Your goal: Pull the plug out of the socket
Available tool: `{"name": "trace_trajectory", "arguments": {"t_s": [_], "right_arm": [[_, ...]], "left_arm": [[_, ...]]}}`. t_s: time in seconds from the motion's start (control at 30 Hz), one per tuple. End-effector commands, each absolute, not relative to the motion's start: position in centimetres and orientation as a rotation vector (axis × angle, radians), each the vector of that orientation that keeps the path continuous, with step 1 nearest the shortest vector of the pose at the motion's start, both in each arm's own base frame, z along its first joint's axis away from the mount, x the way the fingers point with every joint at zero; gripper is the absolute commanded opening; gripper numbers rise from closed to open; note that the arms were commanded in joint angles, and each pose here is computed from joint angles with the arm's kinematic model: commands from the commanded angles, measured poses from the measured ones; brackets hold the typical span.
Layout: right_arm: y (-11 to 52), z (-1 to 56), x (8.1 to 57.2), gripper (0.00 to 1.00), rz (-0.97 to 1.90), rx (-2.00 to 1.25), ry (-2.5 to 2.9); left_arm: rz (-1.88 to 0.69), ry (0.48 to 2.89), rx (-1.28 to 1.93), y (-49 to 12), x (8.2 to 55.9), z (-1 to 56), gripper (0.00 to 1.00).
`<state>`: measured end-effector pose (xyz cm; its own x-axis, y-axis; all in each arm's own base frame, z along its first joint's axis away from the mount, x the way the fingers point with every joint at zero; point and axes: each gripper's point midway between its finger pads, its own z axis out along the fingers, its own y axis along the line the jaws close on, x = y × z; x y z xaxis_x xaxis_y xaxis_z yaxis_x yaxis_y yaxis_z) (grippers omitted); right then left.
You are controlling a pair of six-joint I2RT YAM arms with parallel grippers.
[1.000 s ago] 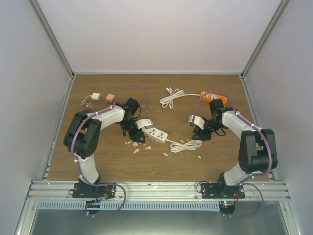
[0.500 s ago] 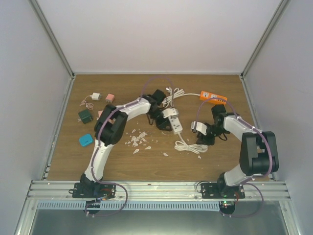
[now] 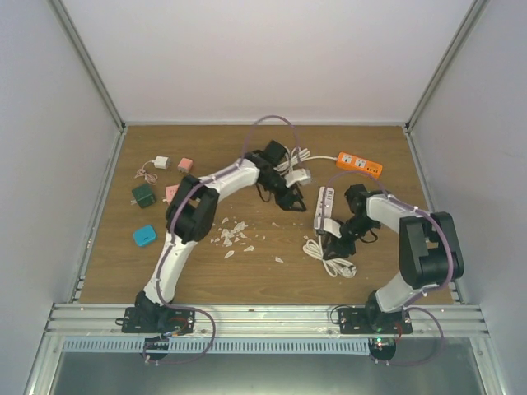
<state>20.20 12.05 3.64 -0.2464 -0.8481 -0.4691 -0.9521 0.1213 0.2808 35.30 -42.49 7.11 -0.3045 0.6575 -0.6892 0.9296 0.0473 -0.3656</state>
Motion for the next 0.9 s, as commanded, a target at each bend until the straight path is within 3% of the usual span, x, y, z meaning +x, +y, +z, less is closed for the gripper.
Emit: {"name": "trace_trajectory", "arguments": {"t_s": [0.0, 0.27, 0.43, 0.57, 0.73, 0.87], "right_arm": [[15.4, 3.8, 19.9, 0.44, 0.926, -1.800, 2.169], [22.8, 5.2, 28.5, 0.44, 1.040, -1.453, 2.207], [25.6, 7.5, 33.2, 0.55, 1.055, -1.357, 2.121], [25.9, 10.4, 34.0, 0.64, 1.003, -1.517, 1.979], [23.2, 10.7, 33.8, 0.81, 0.702, -1.886, 1.739], [21.3, 8.9, 33.7, 0.84, 0.552, -2.142, 1.609]], "left_arm": [[-1.036, 1.947, 1.436, -37.7, 39.6, 13.4, 0.69], [-0.887, 2.084, 1.235, -28.7, 41.7, 14.6, 0.71], [-0.855, 2.124, 1.177, -25.1, 40.7, 15.3, 0.73], [-0.826, 2.130, 1.148, -23.4, 40.2, 16.1, 0.73], [-0.825, 2.131, 1.147, -22.8, 39.5, 16.3, 0.76], [-0.822, 2.131, 1.138, -22.6, 39.6, 16.4, 0.77]]}}
